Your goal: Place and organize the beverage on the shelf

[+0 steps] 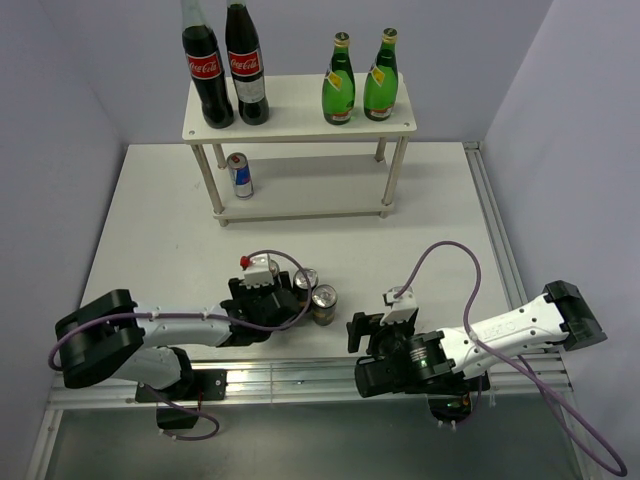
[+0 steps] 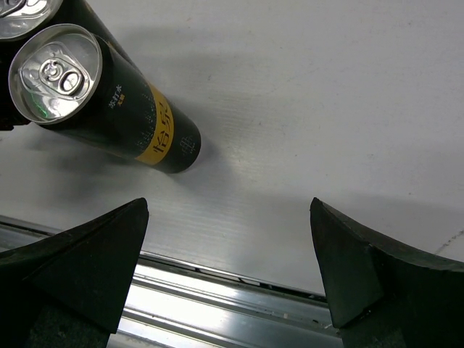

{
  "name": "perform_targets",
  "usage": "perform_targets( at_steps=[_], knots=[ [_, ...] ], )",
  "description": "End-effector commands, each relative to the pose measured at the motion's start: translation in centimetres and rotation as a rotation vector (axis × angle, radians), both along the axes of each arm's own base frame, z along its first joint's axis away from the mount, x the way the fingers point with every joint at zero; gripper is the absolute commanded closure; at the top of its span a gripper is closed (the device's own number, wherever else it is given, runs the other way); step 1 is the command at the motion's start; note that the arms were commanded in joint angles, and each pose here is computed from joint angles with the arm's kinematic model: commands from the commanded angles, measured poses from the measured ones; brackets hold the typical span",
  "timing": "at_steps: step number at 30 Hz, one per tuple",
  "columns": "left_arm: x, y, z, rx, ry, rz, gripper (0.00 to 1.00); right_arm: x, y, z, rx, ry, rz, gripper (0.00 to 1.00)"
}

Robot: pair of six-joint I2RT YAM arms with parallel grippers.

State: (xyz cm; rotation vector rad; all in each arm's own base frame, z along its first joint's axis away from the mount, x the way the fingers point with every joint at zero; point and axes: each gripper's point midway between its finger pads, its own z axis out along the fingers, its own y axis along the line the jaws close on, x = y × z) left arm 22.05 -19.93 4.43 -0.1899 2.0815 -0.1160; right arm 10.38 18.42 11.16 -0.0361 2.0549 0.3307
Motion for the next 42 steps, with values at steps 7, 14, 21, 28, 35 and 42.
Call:
perform_targets(
  at_steps=[7, 14, 21, 28, 35, 42],
  knots=[
    [3.7, -2.0, 1.3, -0.056, -0.07, -0.006, 0.05, 0.4, 0.3, 0.7, 0.009, -0.05, -0.013, 0.01],
    [5.9, -1.6, 1.3, -0.034, -0.082, 0.022, 0.2, 0.5, 0.2, 0.7, 0.009, -0.052, -0.015, 0.01],
    [6.9, -1.0, 1.6, -0.01, -0.09, 0.049, 0.64, 0.5, 0.2, 0.7, 0.01, -0.053, -0.016, 0.01],
    [7.2, -0.5, 2.8, 0.014, -0.109, 0.07, 1.0, 0.5, 0.2, 0.8, 0.006, -0.057, -0.019, 0.01],
    [8.2, -1.5, 7.2, 0.011, -0.178, 0.034, 1.0, 0.5, 0.2, 0.7, 0.006, -0.06, -0.02, 0.01],
    [11.7, -2.9, 12.3, -0.007, -0.284, -0.011, 1.0, 0.5, 0.2, 0.8, 0.006, -0.065, -0.019, 0.01]
  ],
)
